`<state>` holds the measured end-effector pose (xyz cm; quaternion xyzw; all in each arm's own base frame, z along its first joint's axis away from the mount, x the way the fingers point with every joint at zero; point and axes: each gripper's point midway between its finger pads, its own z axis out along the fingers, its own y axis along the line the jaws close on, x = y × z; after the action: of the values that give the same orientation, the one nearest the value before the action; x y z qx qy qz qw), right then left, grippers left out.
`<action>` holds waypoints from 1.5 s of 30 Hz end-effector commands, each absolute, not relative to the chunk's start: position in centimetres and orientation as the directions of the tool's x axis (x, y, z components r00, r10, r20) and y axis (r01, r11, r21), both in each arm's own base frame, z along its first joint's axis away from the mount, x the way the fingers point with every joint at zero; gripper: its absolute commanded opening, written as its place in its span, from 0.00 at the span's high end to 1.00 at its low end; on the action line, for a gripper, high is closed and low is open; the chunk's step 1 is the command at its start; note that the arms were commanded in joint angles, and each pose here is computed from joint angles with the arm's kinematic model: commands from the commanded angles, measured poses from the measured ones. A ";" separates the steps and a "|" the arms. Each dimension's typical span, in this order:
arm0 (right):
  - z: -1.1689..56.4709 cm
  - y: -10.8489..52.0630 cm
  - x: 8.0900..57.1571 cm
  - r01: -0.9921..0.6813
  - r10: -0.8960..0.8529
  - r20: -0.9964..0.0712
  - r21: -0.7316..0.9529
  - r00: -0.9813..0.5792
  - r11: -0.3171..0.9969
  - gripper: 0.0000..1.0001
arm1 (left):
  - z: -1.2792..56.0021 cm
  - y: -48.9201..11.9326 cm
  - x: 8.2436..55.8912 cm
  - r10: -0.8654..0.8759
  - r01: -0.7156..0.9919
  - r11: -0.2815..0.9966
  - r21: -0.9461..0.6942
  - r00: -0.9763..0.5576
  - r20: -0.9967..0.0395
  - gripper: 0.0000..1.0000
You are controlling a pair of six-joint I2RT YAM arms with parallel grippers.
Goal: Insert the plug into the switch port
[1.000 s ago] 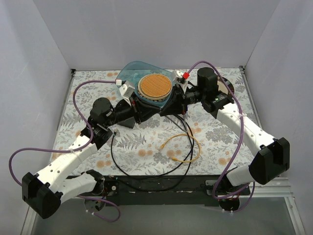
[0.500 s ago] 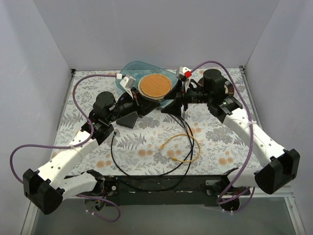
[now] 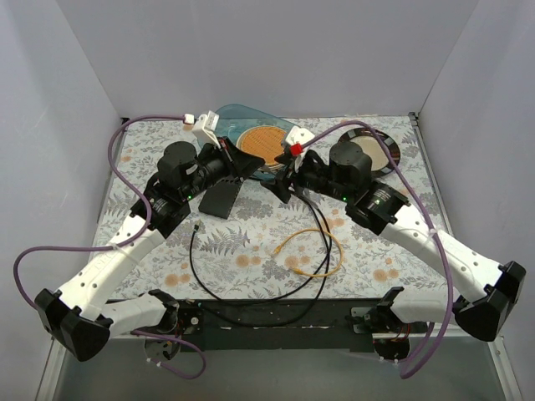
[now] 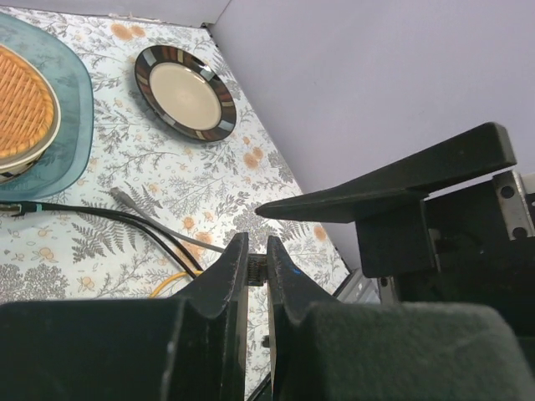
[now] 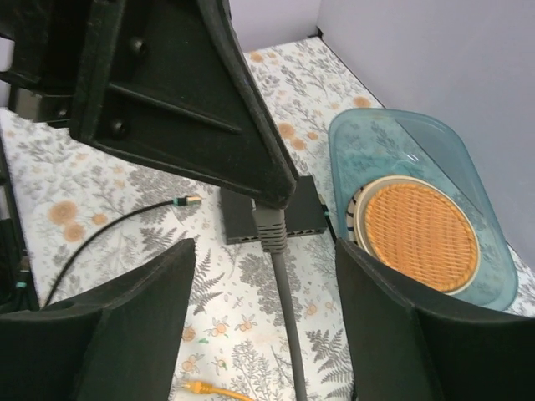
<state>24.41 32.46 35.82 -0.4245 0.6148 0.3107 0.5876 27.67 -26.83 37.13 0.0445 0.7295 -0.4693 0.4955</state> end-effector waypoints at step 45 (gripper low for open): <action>24.2 35.2 26.3 -0.897 -0.395 -0.919 -0.179 0.006 0.404 0.99 | 24.6 -14.3 35.9 -0.412 0.058 0.870 -0.490 -0.461 -0.786 0.02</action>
<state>26.52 34.28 26.52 -0.4715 0.6607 0.2244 0.5393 34.57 -18.81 29.02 -0.0624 0.7986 -0.2753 0.5316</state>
